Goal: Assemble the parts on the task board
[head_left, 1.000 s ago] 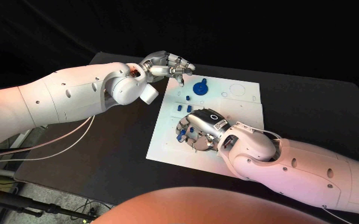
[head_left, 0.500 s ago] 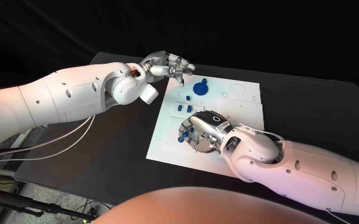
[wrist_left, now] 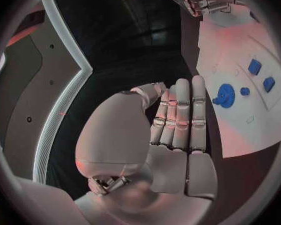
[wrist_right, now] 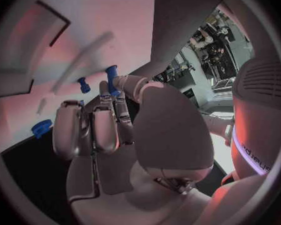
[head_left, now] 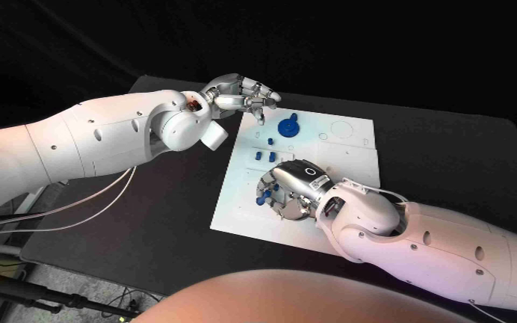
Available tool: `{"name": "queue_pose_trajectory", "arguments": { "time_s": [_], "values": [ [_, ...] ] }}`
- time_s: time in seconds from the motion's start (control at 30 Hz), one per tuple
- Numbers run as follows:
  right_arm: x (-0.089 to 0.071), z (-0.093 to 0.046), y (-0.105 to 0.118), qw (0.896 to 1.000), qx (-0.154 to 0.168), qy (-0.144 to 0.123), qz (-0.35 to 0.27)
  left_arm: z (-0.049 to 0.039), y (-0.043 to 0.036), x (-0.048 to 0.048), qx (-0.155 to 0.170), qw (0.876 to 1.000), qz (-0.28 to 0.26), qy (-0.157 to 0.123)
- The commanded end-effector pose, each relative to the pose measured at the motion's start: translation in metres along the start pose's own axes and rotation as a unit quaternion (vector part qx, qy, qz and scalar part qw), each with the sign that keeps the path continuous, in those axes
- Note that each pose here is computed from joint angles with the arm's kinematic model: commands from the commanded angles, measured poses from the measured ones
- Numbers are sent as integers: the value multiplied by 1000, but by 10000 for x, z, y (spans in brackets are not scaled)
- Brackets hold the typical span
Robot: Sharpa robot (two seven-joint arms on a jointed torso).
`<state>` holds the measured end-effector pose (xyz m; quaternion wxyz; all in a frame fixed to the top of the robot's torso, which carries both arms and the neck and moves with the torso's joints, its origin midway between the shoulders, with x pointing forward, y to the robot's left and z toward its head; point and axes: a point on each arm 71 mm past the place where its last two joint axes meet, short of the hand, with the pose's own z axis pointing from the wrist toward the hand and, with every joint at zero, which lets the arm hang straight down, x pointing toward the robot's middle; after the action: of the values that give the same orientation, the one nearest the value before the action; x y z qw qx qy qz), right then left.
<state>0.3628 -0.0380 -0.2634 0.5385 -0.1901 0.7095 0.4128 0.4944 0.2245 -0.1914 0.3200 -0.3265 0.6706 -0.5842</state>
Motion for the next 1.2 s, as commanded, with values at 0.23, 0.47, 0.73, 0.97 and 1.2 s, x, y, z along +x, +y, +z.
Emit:
{"name": "queue_pose_trajectory", "arguments": {
  "time_s": [0.23, 0.47, 0.73, 0.97, 1.2],
  "values": [
    [72, 48, 32, 1000, 2, 24, -11, 6, -6, 21, 2, 1000, -1, 10],
    [68, 50, 21, 1000, 4, 15, -7, 5, -5, 18, 2, 1000, -1, 9],
    [37, 35, -4, 1000, 8, -6, -3, 2, -4, 15, 1, 1000, -1, 9],
    [-19, -25, -3, 999, 2, -34, 13, -1, -2, 11, 0, 1000, -1, 9],
    [-201, -206, -16, 995, -2, -89, 44, -9, 1, -4, -1, 1000, 0, 7]
  ]
}}
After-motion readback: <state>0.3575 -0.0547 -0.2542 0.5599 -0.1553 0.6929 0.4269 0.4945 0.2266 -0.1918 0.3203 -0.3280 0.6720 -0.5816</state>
